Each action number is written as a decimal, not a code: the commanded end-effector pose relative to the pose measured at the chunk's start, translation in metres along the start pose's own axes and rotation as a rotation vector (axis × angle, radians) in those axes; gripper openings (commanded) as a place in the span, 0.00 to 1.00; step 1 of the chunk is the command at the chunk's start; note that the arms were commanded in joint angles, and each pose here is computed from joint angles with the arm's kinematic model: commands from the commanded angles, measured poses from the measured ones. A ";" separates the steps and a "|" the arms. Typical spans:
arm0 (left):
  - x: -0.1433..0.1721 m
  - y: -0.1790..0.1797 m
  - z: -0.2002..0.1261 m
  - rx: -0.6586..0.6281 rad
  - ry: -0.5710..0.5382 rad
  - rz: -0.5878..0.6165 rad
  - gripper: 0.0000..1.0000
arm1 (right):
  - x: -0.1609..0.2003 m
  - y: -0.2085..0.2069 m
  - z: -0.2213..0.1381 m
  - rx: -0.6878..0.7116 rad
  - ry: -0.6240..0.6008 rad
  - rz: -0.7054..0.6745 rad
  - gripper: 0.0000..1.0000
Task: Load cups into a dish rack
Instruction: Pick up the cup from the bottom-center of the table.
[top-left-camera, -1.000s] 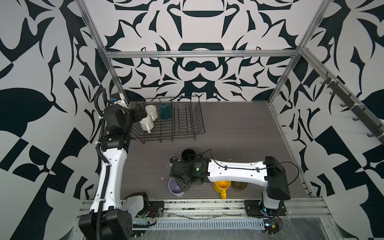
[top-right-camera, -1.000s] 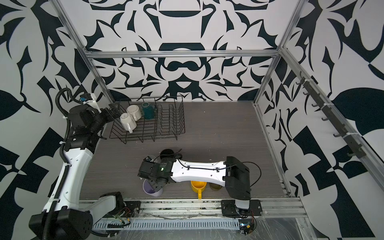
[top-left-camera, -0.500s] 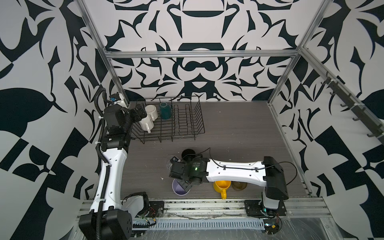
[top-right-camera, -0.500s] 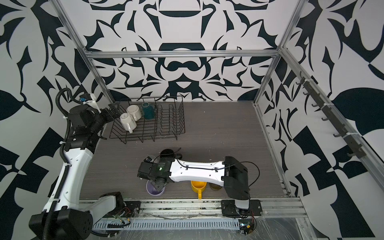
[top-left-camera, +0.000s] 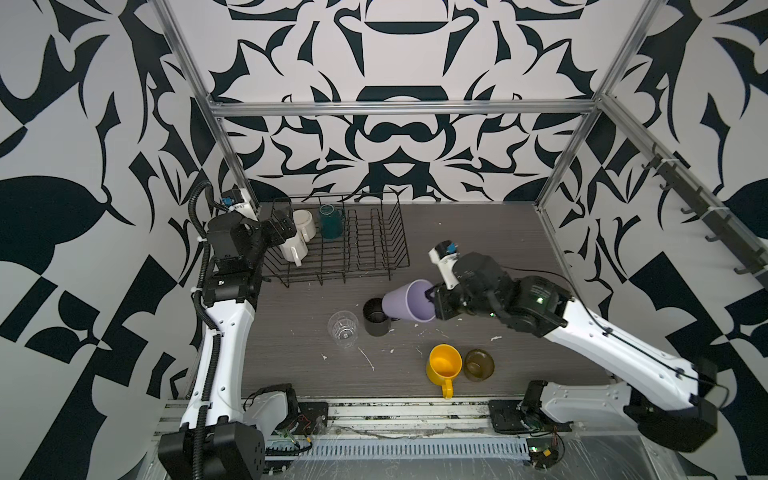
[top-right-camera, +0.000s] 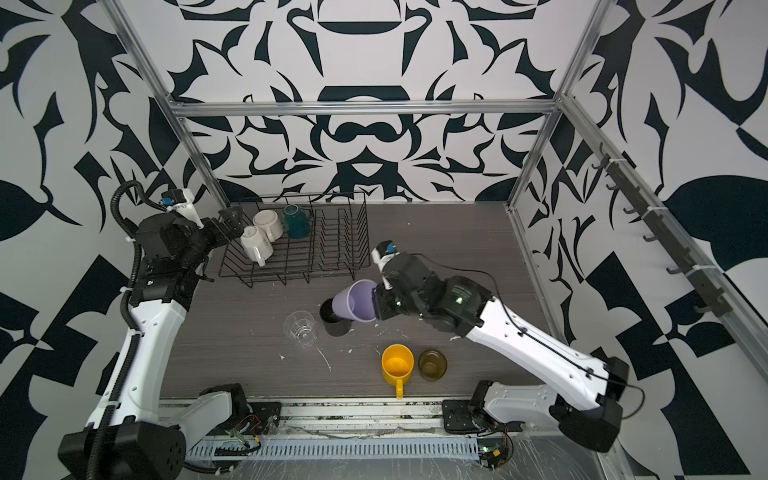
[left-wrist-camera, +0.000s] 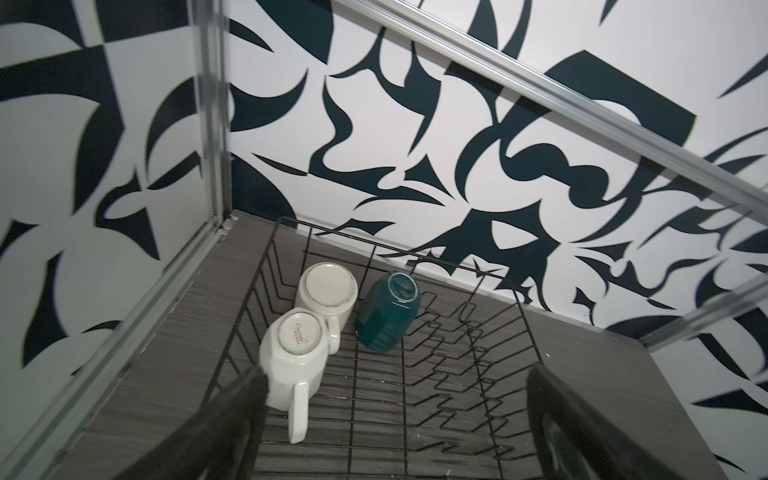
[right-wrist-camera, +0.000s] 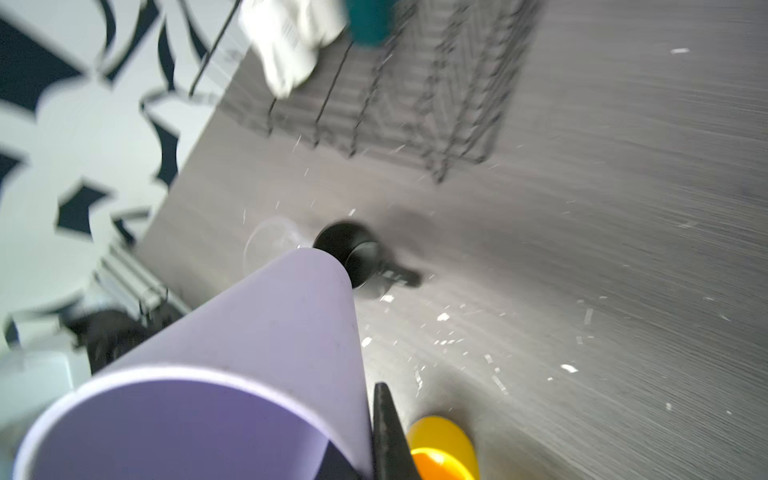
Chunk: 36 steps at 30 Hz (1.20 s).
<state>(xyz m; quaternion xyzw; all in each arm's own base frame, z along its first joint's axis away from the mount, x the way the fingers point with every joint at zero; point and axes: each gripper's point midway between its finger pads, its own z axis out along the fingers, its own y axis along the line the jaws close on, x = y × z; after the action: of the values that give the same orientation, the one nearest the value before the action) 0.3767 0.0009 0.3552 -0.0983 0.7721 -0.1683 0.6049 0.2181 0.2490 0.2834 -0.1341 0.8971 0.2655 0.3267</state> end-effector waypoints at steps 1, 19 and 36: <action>0.002 -0.035 0.001 0.213 0.035 -0.015 0.98 | -0.038 -0.001 -0.002 -0.138 -0.135 0.096 0.00; 0.051 -0.139 -0.034 0.782 0.281 -0.093 0.99 | -0.114 -0.012 0.027 -0.554 -0.191 0.305 0.00; 0.069 -0.183 -0.065 1.029 0.350 -0.100 1.00 | -0.124 0.035 -0.007 -0.745 -0.206 0.250 0.00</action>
<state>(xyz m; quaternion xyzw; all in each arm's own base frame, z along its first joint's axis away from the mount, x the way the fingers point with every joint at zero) 0.3028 -0.1780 0.3659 0.1725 0.6960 -0.5476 0.4312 0.3107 0.2765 0.3456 -0.0624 0.7486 0.5955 0.2846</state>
